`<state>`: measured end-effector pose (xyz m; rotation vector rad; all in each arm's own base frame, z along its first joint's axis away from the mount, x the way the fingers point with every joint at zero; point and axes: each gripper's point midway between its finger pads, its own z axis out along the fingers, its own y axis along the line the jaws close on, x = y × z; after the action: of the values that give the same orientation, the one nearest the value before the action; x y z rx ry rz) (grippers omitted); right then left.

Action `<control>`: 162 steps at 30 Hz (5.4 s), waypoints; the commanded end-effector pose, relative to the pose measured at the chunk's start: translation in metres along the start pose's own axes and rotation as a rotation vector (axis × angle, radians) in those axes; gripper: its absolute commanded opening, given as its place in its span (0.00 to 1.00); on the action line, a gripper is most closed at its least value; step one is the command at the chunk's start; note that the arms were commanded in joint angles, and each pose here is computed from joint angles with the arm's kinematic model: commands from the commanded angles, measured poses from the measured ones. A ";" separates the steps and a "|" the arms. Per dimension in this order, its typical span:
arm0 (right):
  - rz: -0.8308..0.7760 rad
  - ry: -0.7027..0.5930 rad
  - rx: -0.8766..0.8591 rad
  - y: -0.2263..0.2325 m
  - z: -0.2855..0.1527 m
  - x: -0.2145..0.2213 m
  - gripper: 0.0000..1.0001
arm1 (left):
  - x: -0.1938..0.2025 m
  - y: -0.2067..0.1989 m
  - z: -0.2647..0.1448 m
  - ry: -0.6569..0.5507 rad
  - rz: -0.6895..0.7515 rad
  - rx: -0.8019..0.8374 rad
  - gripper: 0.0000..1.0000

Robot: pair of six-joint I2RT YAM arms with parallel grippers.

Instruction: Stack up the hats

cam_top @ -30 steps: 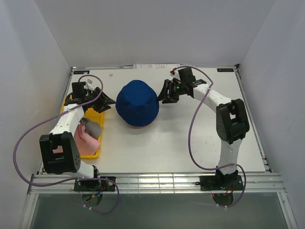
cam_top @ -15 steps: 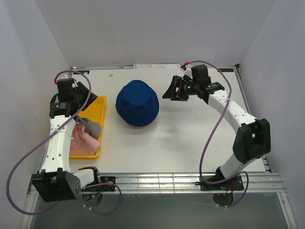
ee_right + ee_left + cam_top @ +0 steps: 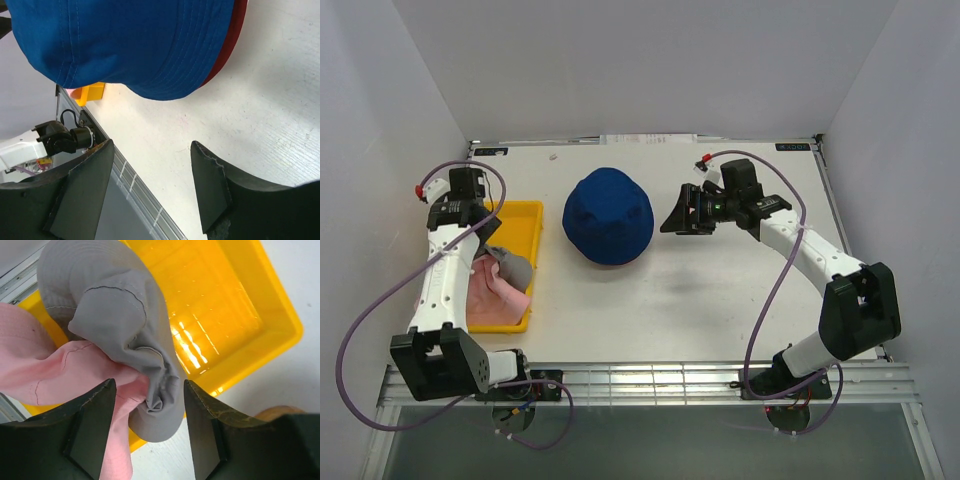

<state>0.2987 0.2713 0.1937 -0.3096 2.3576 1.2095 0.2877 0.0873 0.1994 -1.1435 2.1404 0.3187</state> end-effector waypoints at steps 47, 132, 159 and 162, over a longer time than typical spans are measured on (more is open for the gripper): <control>-0.135 -0.196 -0.161 0.094 -0.035 -0.101 0.69 | -0.134 -0.138 -0.201 -0.157 0.013 0.922 0.00; -0.048 -0.165 0.054 0.063 0.044 -0.096 0.08 | 0.011 -0.223 -0.215 0.334 0.314 1.359 0.23; -0.017 -0.130 0.063 0.026 0.046 -0.077 0.08 | 0.018 -0.180 -0.134 0.240 0.091 0.971 0.52; -0.018 -0.133 0.059 0.027 0.045 -0.078 0.08 | 0.030 -0.172 -0.121 0.280 0.050 0.947 0.50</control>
<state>0.3718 0.3251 0.2185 -0.1910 2.3039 1.1084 0.3632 -0.1031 0.2825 -0.4993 2.1803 -0.8205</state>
